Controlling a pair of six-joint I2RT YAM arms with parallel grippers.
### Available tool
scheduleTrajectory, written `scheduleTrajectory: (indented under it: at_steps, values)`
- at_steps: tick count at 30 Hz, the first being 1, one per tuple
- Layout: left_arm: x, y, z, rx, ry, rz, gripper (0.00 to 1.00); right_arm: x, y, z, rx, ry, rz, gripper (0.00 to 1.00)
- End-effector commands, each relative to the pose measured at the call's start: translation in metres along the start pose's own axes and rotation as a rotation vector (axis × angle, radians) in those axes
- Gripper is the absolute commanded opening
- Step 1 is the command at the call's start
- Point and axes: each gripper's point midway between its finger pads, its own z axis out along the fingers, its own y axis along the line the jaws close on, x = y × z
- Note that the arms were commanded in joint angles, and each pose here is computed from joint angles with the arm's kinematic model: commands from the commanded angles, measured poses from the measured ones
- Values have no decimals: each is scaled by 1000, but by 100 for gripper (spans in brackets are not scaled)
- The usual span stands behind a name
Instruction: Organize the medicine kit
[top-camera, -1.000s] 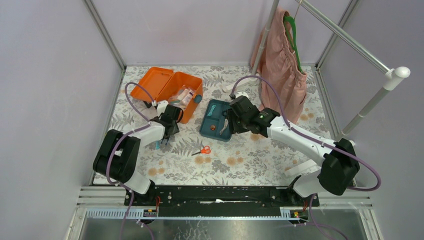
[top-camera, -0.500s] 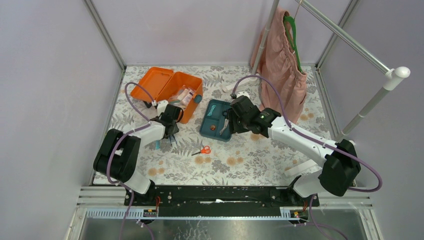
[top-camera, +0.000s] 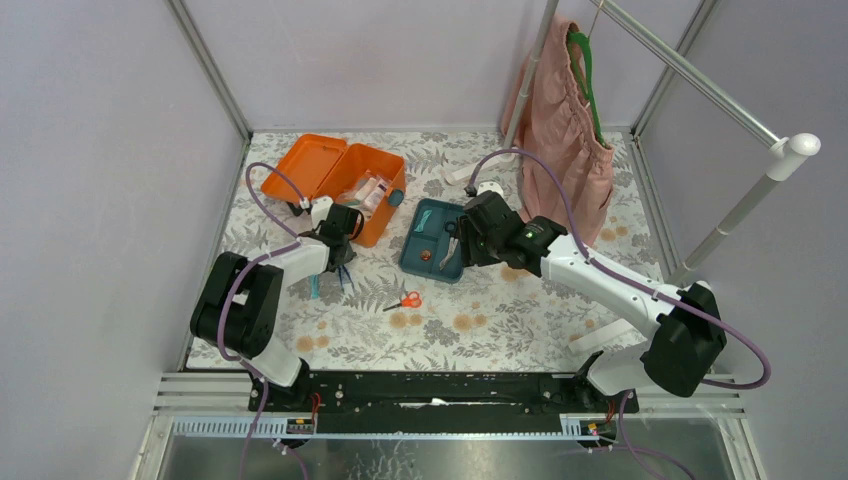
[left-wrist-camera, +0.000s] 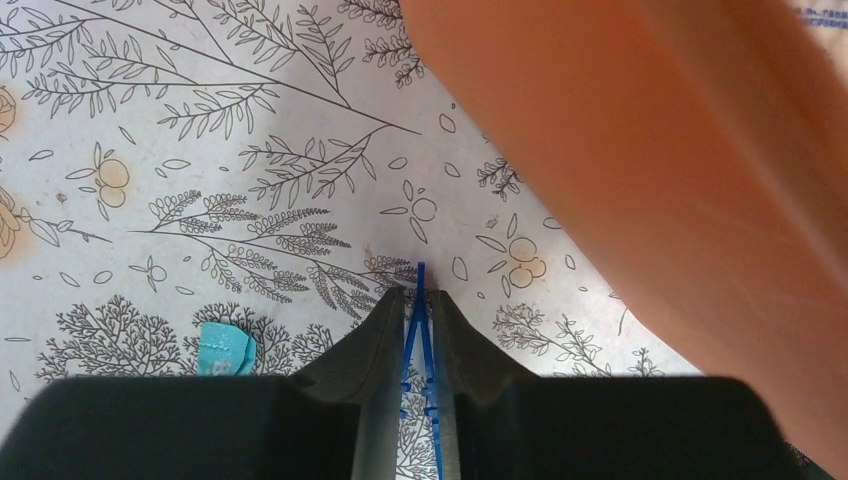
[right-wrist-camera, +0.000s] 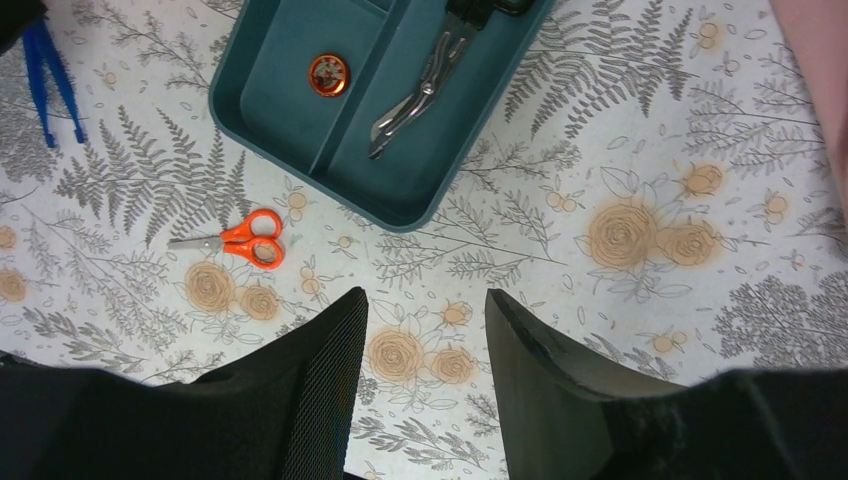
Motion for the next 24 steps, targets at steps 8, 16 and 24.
scheduleTrajectory:
  at_steps: [8,16,24]
  values:
    - [-1,0,-14,34,7,-69,0,-14,-22,-25,78,-91,51,55]
    - [-25,7,-71,113,-67,-150,0,-15,-34,-33,115,-142,76,55]
    - [-48,-8,-146,266,-170,-128,0,-12,-75,-32,180,-145,170,64]
